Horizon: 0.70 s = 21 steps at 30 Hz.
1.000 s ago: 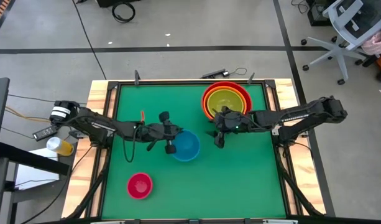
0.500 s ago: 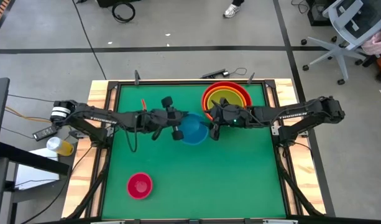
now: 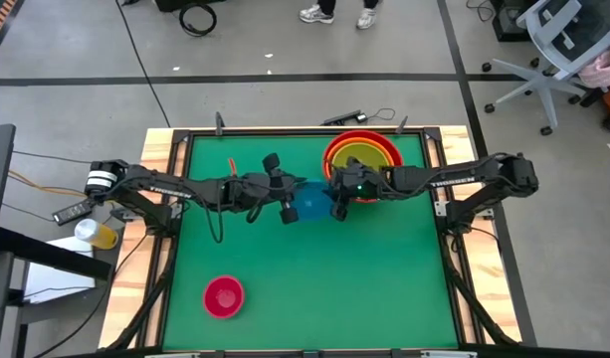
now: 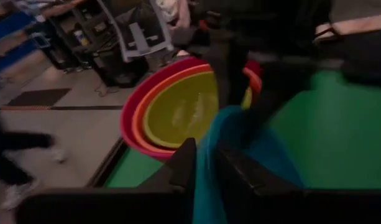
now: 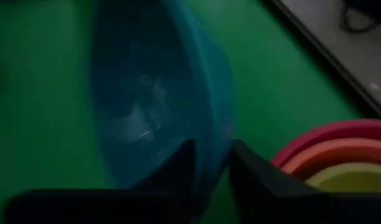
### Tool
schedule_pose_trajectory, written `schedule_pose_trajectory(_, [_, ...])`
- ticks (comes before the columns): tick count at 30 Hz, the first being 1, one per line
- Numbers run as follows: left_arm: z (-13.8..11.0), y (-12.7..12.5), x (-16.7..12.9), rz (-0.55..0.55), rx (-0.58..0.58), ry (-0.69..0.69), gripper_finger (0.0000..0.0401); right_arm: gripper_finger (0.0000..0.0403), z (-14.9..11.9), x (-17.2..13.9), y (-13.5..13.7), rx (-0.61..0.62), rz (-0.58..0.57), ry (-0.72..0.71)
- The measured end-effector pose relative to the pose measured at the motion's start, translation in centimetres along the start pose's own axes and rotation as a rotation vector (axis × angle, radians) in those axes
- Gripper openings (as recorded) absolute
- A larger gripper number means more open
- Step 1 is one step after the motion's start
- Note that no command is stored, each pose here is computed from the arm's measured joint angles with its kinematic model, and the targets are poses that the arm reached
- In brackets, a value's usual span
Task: Nest bowls inside each other
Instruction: Stack the blue bowl on top of the green bowl
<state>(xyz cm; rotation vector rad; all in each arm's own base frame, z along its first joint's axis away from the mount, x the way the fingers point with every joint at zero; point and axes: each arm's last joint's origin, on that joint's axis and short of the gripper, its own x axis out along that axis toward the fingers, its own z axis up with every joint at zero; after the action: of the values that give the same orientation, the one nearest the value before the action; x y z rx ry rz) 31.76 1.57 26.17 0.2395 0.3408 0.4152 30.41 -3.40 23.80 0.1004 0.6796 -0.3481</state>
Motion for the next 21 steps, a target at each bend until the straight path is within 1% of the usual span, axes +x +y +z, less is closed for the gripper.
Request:
schedule_pose_trajectory(2, [0.2, 0.2, 0.1, -0.024, -0.020, -0.021, 0.0075, 0.0032, -0.1, 0.5, -0.2, 0.010, 0.016, 0.013])
schedule_pose_trajectory(3, [0.2, 0.3, 0.1, -0.024, -0.025, -0.027, 0.0081, 0.0021, -0.2, 0.6, -0.3, -0.002, 0.021, 0.026])
schedule_pose_trajectory(6, [0.4, 0.5, 0.2, -0.019, -0.035, -0.046, 0.0094, 0.0023, -0.2, 0.7, -0.7, 0.042, 0.027, 0.030])
schedule_pose_trajectory(8, [0.5, 0.4, 0.2, -0.021, -0.039, -0.057, 0.0100, 0.0020, -0.1, 0.3, -1.4, 0.060, -0.006, 0.027])
schedule_pose_trajectory(10, [0.6, 0.4, -0.1, -0.017, -0.037, -0.056, 0.0105, 0.0019, 0.3, -0.4, -2.0, 0.073, -0.061, 0.000])
schedule_pose_trajectory(12, [0.7, 0.4, -0.4, 0.002, -0.033, -0.045, 0.0109, 0.0019, 0.7, -1.7, -2.5, 0.082, -0.145, -0.040])
schedule_pose_trajectory(16, [0.5, 0.3, -1.6, 0.036, -0.005, 0.026, 0.0119, 0.0019, 1.0, -5.0, -4.5, 0.079, -0.370, -0.063])
schedule_pose_trajectory(18, [0.3, 0.1, -2.2, 0.019, -0.004, 0.074, 0.0124, 0.0019, 0.6, -6.5, -6.1, 0.112, -0.430, -0.025])
schedule_pose_trajectory(21, [-0.2, -0.5, -3.1, -0.011, -0.017, 0.140, 0.0132, 0.0019, -0.6, -7.6, -8.3, 0.205, -0.500, 0.074])
